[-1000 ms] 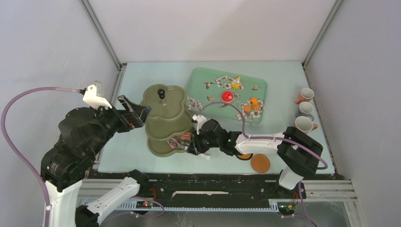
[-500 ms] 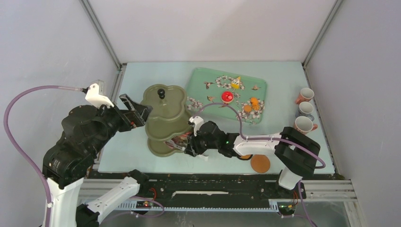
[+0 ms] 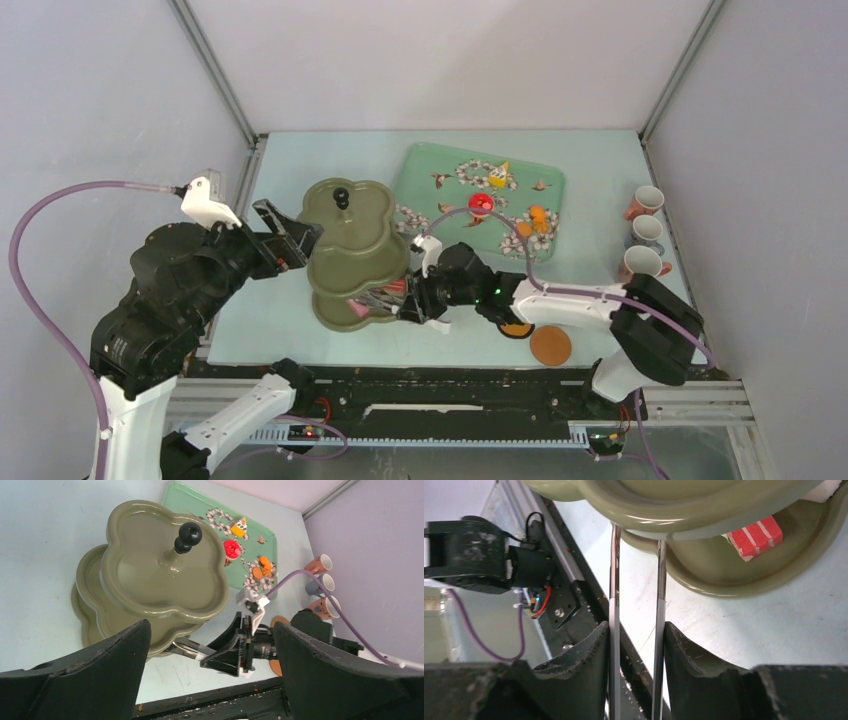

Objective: Serve the afternoon tea

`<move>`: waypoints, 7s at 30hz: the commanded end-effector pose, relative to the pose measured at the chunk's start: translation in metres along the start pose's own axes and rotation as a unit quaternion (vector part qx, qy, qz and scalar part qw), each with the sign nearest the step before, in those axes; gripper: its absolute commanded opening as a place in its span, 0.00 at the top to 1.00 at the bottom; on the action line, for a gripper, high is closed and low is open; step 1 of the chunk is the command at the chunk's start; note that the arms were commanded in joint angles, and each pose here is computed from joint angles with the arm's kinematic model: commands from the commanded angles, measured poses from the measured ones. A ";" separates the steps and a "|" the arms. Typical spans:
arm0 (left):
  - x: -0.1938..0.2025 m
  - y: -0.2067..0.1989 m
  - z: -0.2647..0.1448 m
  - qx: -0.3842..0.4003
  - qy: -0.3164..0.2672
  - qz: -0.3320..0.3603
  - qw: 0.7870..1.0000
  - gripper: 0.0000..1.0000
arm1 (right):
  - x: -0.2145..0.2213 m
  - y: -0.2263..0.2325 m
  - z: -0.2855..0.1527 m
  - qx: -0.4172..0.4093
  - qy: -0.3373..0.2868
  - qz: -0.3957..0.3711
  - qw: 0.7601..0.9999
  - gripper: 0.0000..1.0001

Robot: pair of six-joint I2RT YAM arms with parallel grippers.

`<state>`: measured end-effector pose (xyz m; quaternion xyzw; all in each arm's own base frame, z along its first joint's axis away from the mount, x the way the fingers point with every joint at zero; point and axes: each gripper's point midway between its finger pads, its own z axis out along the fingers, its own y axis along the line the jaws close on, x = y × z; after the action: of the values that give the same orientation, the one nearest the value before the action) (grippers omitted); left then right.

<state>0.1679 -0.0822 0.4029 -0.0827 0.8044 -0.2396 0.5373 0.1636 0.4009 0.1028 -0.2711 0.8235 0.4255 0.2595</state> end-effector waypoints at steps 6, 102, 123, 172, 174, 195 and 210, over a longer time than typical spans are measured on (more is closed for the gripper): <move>-0.004 -0.006 0.008 0.015 -0.009 0.017 1.000 0.00 | 0.037 0.009 -0.064 -0.046 0.086 0.020 0.995 0.59; -0.046 -0.016 0.038 -0.004 -0.027 0.171 0.985 0.00 | -0.120 -0.291 -0.187 0.067 -0.054 0.434 0.897 0.55; -0.043 -0.014 0.035 -0.002 -0.025 0.172 0.985 0.00 | -0.130 -0.235 -0.145 0.001 -0.053 0.433 0.900 0.56; -0.040 -0.015 0.034 0.008 -0.023 0.175 0.984 0.00 | -0.123 -0.284 -0.128 0.002 -0.058 0.468 0.882 0.56; -0.040 -0.015 0.034 0.006 -0.022 0.176 0.984 0.00 | -0.125 -0.285 -0.128 0.004 -0.062 0.468 0.882 0.59; -0.040 -0.017 0.034 0.012 -0.024 0.174 0.984 0.00 | -0.166 -0.257 -0.163 -0.045 -0.102 0.440 0.891 1.00; -0.049 -0.018 0.031 0.005 -0.044 0.149 0.988 0.00 | -0.145 -0.200 -0.197 -0.054 -0.055 0.381 0.921 1.00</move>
<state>0.2110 -0.0868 0.4253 0.0469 0.8026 -0.1408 0.5777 0.3879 0.1690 0.1384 0.1455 0.8301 0.5315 0.0849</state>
